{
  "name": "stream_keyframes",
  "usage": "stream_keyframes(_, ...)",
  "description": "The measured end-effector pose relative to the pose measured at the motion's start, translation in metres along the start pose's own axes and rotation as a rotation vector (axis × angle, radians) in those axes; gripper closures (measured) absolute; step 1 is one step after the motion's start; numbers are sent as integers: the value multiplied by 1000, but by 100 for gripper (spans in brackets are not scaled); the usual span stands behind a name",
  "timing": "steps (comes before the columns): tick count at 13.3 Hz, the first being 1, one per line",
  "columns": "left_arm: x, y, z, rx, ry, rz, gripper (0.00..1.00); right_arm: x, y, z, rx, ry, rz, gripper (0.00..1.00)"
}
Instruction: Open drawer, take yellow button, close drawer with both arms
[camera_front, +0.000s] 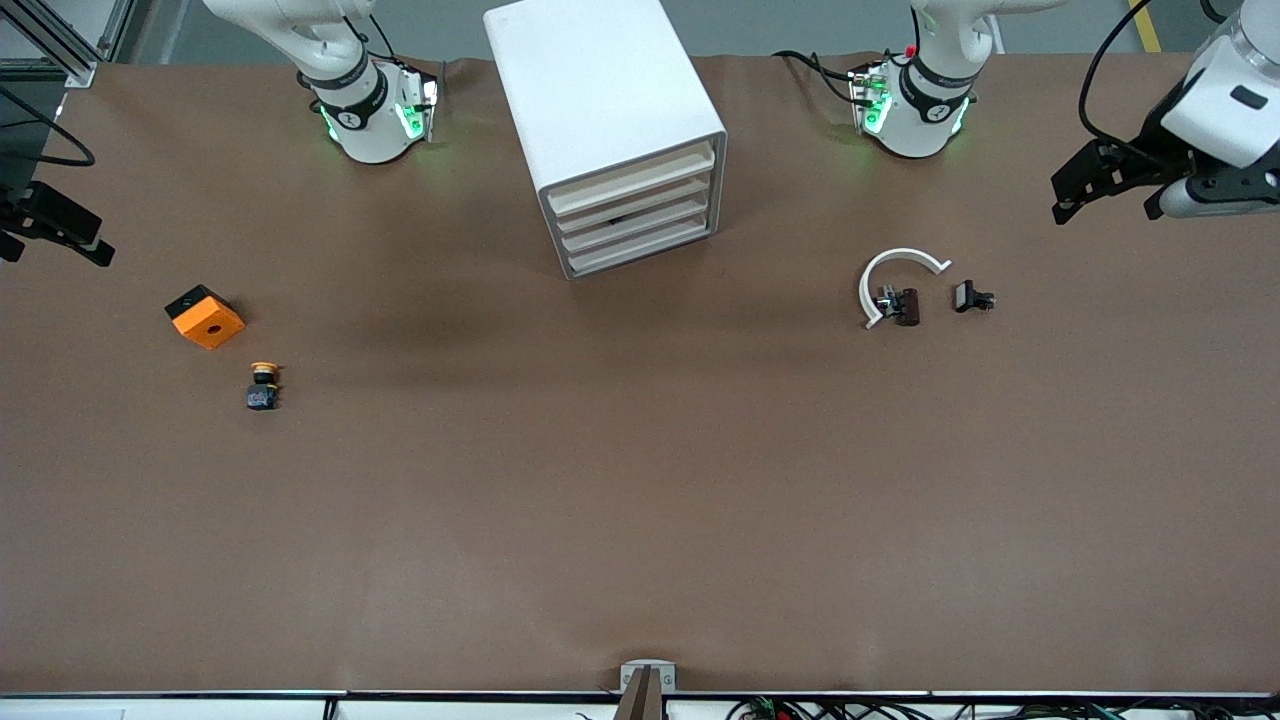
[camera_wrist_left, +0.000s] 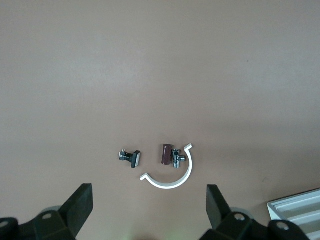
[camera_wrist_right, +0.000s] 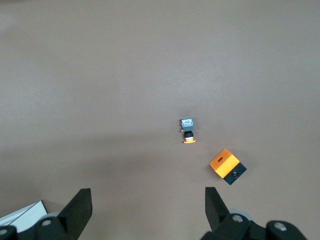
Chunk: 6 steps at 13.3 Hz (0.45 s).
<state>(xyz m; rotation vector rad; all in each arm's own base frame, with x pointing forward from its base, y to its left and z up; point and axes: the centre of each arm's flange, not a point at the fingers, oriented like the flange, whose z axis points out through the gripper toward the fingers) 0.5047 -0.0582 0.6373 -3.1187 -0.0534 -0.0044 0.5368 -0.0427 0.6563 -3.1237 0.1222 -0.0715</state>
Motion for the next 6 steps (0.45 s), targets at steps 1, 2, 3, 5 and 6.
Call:
stream_keyframes(1, 8, -3, 1, -2, -13, -4, 0, 0, 0, 0, 0, 0, 0, 0)
stream_keyframes(2, 15, -6, 1, -5, -20, -11, 0, 0, 0, 0, 0, 0, 0, 0)
stream_keyframes(3, 20, -9, 0, -7, -23, -16, 0, 0, 0, 0, 0, 0, 0, 0)
stream_keyframes(5, 23, -10, -5, -10, -16, -18, 0, 0, 0, 0, 0, -1, 0, 0)
stream_keyframes(6, 23, -10, -9, -10, -10, -18, 0, 0, 0, 0, 0, -1, 0, 0)
